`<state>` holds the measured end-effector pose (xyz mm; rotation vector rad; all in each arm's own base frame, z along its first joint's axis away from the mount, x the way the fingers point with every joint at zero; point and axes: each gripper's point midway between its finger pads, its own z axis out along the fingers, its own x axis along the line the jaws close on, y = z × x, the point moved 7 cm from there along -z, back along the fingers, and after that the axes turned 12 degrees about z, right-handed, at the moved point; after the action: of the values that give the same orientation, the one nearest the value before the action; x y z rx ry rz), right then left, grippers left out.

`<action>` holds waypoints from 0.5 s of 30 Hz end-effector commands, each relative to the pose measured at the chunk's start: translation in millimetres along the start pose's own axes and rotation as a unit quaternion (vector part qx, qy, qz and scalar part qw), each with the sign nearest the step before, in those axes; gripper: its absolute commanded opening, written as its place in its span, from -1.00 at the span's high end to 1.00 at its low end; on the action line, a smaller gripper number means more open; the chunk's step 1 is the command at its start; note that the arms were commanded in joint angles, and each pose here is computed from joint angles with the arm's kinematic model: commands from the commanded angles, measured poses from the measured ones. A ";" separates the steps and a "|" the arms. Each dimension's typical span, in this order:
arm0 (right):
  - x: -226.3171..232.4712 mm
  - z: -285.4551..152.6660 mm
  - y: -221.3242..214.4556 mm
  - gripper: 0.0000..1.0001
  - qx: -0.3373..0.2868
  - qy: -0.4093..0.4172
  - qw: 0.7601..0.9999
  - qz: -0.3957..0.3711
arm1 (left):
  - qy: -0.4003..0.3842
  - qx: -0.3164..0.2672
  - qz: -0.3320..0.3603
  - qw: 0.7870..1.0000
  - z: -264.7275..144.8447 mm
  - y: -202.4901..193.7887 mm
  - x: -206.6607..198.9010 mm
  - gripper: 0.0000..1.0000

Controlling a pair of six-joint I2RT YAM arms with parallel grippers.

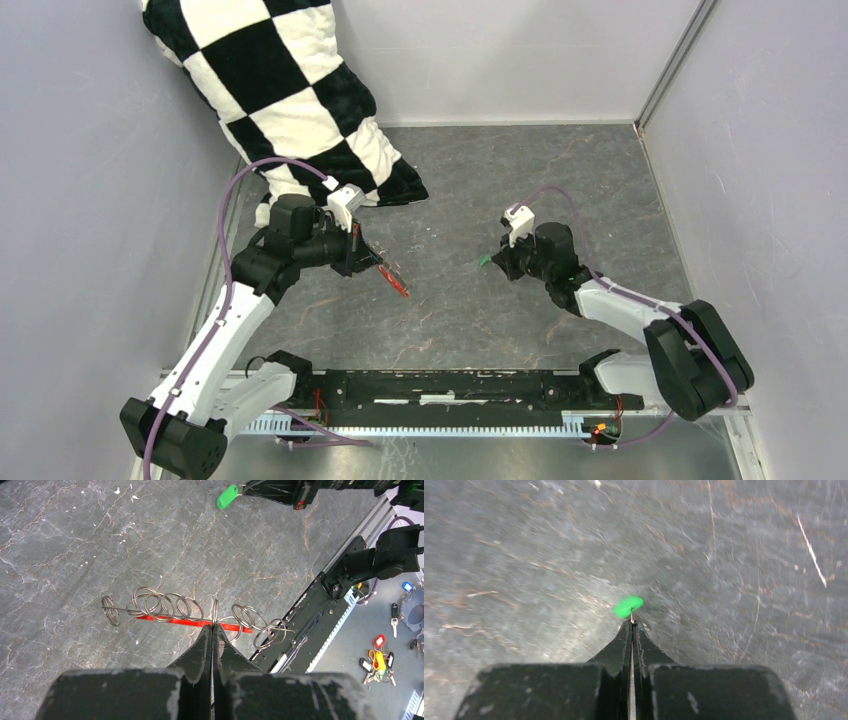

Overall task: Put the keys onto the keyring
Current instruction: Pick up the key from the center of the board.

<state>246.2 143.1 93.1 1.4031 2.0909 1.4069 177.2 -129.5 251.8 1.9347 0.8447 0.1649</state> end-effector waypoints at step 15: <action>192.5 -93.9 97.3 0.99 -0.041 0.374 0.924 -0.067 | -0.099 -0.057 0.189 0.975 -7.2 -8.0 -15.6 0.96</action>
<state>162.3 243.2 243.5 0.7262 2.3999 2.0059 170.6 -127.1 240.8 1.9928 0.6466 0.1942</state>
